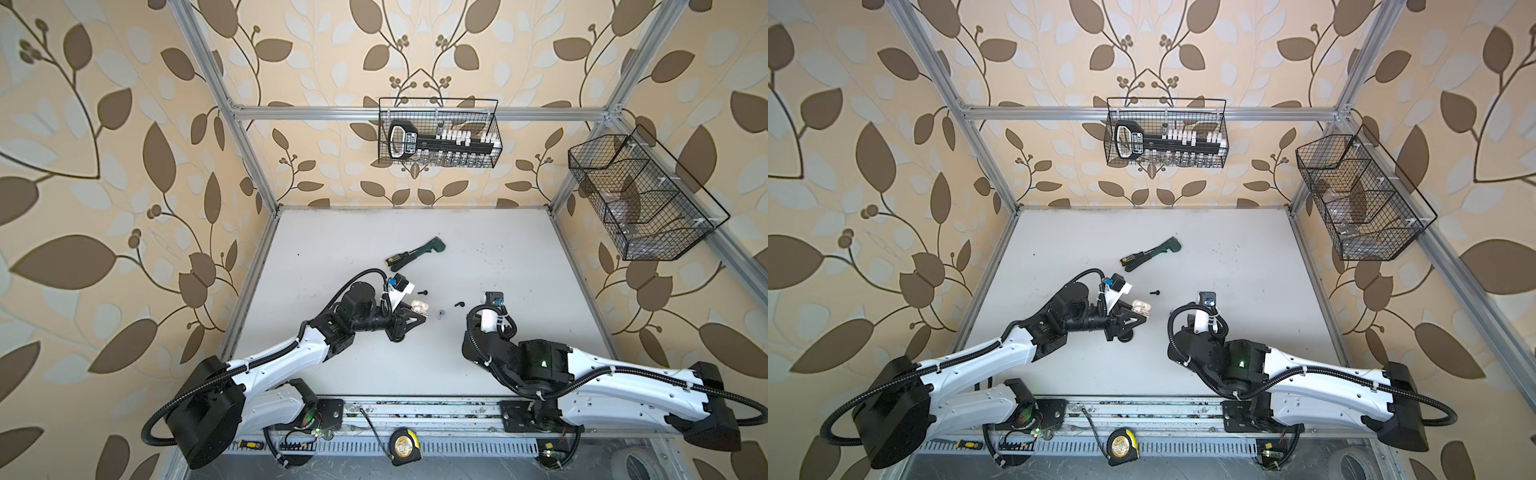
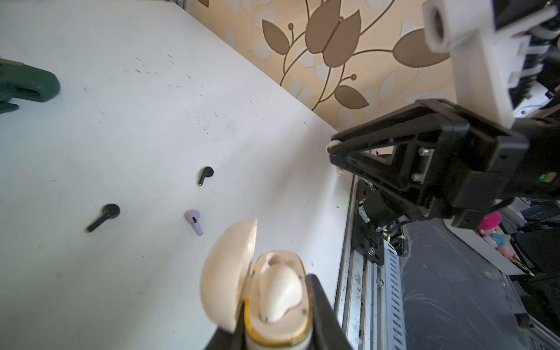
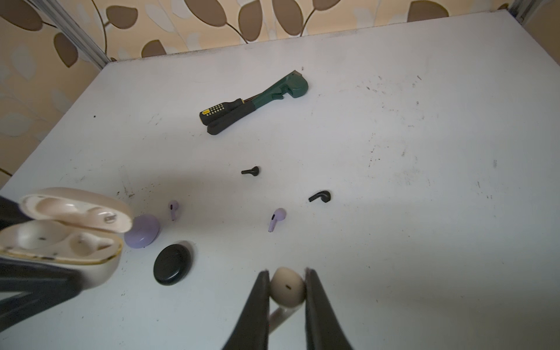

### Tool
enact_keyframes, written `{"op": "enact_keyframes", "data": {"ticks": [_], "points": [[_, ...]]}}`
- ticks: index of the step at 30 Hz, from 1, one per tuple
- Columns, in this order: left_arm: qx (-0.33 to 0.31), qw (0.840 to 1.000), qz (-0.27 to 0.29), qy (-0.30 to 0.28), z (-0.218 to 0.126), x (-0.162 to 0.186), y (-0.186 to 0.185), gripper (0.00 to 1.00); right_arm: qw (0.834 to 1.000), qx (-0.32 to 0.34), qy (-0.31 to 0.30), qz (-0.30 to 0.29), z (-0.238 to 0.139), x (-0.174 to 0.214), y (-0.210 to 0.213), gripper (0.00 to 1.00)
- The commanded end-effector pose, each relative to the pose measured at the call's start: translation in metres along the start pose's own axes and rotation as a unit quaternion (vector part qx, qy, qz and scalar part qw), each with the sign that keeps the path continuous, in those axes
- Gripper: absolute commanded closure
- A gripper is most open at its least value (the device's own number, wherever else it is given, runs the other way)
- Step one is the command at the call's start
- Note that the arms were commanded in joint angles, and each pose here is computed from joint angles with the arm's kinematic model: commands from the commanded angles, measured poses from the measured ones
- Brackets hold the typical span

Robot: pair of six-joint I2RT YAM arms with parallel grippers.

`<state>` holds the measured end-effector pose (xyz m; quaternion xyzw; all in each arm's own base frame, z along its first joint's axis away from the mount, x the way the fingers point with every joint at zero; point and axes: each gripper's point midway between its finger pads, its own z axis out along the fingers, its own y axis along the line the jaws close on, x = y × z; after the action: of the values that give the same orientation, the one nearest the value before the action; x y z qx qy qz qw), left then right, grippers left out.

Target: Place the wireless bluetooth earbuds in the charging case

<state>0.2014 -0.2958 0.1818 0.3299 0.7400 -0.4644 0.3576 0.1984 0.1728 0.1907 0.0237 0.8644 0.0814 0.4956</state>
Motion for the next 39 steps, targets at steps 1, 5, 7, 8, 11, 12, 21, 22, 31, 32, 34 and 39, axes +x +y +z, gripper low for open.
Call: {"op": "enact_keyframes", "data": {"ticks": [1, 5, 7, 8, 11, 12, 21, 22, 31, 32, 34, 39], "points": [[0.038, 0.998, 0.037, -0.030, -0.001, -0.025, -0.017, 1.00, 0.999, 0.000, -0.033, 0.002, -0.008, -0.020, 0.008, 0.81], [0.050, 0.998, 0.035, -0.028, 0.001, -0.025, -0.022, 1.00, 0.999, -0.011, -0.044, -0.010, -0.012, -0.027, 0.021, 0.81], [0.055, 0.998, 0.033, -0.025, 0.002, -0.023, -0.024, 1.00, 0.999, -0.019, -0.044, -0.010, -0.013, -0.029, 0.027, 0.81], [0.058, 0.998, 0.033, -0.024, 0.002, -0.023, -0.026, 1.00, 0.999, -0.024, -0.045, -0.011, -0.014, -0.029, 0.031, 0.81], [0.064, 0.997, 0.034, -0.022, 0.003, -0.020, -0.029, 1.00, 0.998, -0.039, -0.048, -0.012, -0.015, -0.030, 0.041, 0.81], [0.065, 0.997, 0.035, -0.023, 0.003, -0.020, -0.029, 1.00, 0.998, -0.043, -0.050, -0.014, -0.016, -0.031, 0.045, 0.81], [0.089, 0.995, 0.030, -0.028, 0.003, -0.025, -0.041, 1.00, 0.996, -0.061, -0.063, -0.029, -0.014, -0.033, 0.063, 0.81], [0.091, 0.995, 0.030, -0.032, 0.003, -0.026, -0.043, 1.00, 0.996, -0.060, -0.065, -0.031, -0.014, -0.033, 0.064, 0.81], [0.102, 0.994, 0.014, -0.036, 0.011, -0.032, -0.047, 1.00, 0.994, -0.054, -0.086, -0.040, -0.012, -0.037, 0.070, 0.81], [0.103, 0.994, 0.010, -0.037, 0.012, -0.033, -0.047, 1.00, 0.994, -0.051, -0.089, -0.042, -0.011, -0.037, 0.070, 0.82], [0.104, 0.994, 0.005, -0.041, 0.013, -0.036, -0.047, 1.00, 0.994, -0.050, -0.092, -0.044, -0.011, -0.038, 0.072, 0.82], [0.105, 0.993, -0.001, -0.044, 0.014, -0.038, -0.047, 1.00, 0.993, -0.045, -0.095, -0.049, -0.009, -0.036, 0.073, 0.82]]}}
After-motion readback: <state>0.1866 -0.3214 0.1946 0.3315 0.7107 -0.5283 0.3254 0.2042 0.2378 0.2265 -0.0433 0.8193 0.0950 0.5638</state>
